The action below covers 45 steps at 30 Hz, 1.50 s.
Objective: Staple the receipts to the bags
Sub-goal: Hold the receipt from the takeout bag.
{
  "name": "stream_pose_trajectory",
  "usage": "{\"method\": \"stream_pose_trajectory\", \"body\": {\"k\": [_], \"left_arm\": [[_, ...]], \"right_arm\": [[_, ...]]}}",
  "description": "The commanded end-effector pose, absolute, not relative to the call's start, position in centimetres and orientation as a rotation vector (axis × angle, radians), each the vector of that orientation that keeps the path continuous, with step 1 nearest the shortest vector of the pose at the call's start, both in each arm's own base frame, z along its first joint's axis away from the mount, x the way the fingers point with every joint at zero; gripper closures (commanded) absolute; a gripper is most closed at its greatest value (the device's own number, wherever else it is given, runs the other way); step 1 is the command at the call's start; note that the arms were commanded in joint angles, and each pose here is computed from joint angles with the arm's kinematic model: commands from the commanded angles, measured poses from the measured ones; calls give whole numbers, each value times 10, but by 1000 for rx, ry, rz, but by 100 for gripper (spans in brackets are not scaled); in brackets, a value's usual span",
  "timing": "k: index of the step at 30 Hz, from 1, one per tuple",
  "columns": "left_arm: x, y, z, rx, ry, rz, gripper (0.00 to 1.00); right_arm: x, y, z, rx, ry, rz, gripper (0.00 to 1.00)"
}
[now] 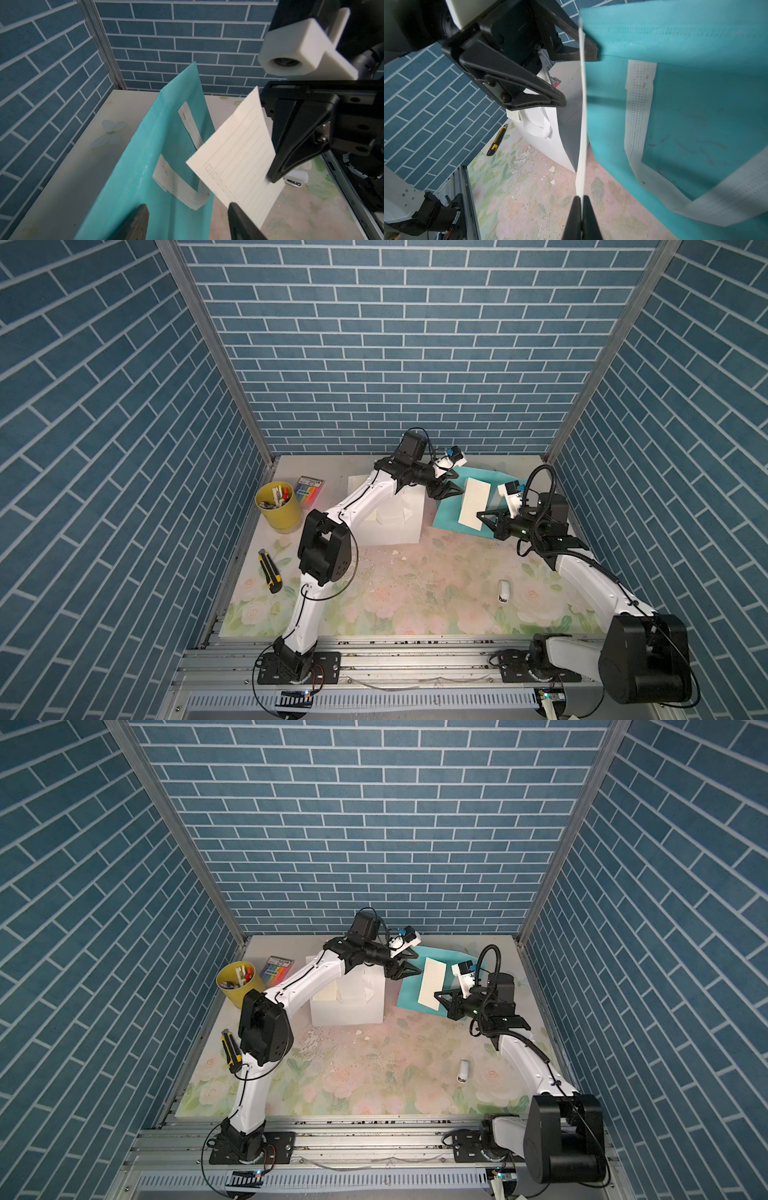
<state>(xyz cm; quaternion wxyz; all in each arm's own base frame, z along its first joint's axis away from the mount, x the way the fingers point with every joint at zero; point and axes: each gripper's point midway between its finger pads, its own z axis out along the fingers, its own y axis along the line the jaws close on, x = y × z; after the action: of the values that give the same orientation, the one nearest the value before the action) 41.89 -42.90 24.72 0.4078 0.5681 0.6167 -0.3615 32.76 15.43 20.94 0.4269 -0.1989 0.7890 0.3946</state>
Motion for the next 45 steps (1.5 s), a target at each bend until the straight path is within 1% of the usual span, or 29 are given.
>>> {"method": "stream_pose_trajectory", "body": {"k": [1,4,7,10,17,23,26,28,32,34,39,45], "left_arm": [[418,-421,259,1448,1536,-908,36],[417,-415,270,1452,1517,-851,32],[428,-409,276,1429,1511,-759,29],[441,-405,281,1385,1499,-702,28],[452,-414,283,1361,1478,-725,26],[453,-419,255,1400,1529,-772,27],[442,-422,248,1436,1530,-845,31],[436,-422,244,1457,1538,-885,37],[428,-421,240,1474,1556,-923,55],[426,-423,240,1476,1554,-943,62],[419,-425,245,1486,1538,-987,65],[412,-425,246,1503,1542,-1030,66]], "right_arm": [[329,156,234,-601,1863,958,100],[325,155,228,-605,1883,953,100],[322,155,221,-604,1896,963,100],[320,155,218,-609,1905,967,100],[320,156,215,-618,1916,972,100],[319,156,213,-625,1920,980,100],[321,157,211,-627,1922,985,100],[324,157,211,-629,1920,988,100],[332,158,212,-626,1908,988,100],[337,158,212,-620,1905,995,100],[350,160,213,-620,1884,1012,100],[363,165,214,-624,1867,1049,100]]}}
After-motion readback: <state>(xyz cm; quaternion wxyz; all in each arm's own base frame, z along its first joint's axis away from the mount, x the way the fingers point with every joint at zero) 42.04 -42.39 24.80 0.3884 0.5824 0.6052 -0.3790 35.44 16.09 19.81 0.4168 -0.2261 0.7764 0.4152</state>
